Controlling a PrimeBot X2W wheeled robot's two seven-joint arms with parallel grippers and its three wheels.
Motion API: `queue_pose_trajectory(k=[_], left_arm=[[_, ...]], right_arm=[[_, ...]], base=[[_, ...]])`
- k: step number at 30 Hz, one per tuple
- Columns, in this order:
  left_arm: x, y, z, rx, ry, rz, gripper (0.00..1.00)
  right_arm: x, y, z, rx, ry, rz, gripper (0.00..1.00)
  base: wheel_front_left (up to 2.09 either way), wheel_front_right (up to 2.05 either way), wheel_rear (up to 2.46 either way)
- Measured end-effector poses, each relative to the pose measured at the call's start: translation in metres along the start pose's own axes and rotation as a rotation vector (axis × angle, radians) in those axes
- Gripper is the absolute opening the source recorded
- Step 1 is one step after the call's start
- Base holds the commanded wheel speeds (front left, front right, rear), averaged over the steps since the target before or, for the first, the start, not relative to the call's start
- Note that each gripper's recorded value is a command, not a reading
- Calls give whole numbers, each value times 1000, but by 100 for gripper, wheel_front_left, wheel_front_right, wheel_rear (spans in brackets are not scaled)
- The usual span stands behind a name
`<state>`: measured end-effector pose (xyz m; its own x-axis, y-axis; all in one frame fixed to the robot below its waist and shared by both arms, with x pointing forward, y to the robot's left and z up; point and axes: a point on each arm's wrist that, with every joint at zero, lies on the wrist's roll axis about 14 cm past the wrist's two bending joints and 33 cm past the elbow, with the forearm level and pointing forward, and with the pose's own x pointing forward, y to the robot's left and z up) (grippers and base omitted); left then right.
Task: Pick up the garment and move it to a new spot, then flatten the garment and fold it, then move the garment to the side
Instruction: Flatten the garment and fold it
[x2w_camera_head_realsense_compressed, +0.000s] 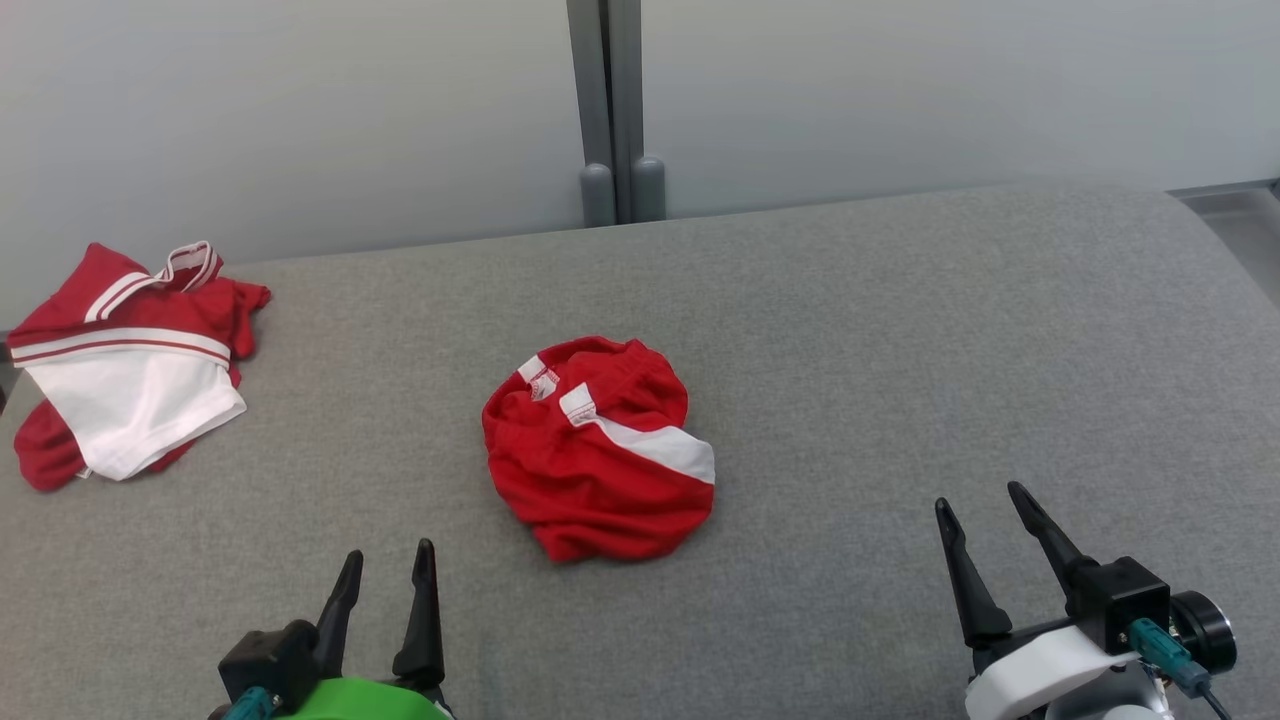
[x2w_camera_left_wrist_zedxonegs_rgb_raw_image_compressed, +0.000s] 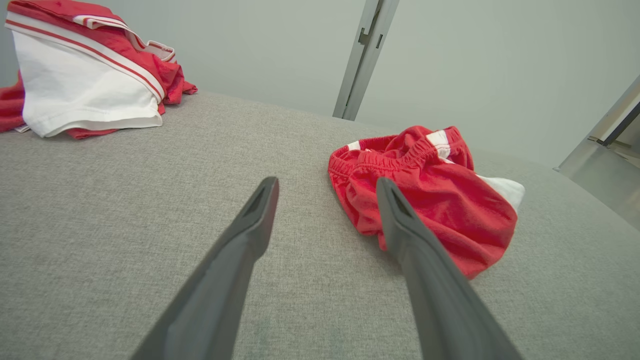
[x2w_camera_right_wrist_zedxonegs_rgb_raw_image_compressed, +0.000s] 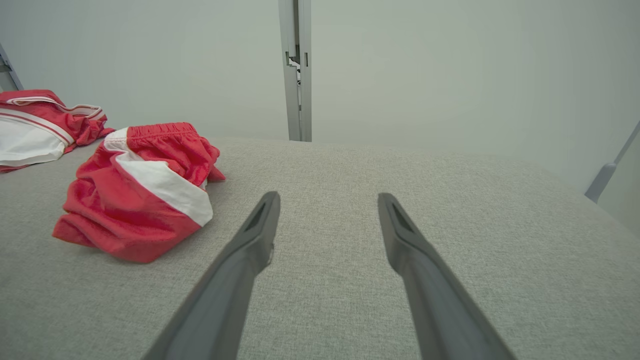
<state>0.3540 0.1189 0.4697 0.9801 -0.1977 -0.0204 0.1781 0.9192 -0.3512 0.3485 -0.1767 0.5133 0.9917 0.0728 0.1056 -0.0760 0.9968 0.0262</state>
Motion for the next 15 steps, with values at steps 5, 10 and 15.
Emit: queue_pose_trajectory(k=[5, 10, 15], left_arm=[[1, -5, -4, 2, 14, -17, 100], [12, -16, -2, 39, 19, -73, 100], [33, -43, 0, 107, 36, -197, 100]], right_arm=[[0, 0, -2, 1, 6, -1, 100], [1, -2, -4, 2, 12, -5, 100], [2, -4, -6, 1, 20, -11, 100]], base=[[0, 0, 0], [0, 0, 0], [0, 0, 0]])
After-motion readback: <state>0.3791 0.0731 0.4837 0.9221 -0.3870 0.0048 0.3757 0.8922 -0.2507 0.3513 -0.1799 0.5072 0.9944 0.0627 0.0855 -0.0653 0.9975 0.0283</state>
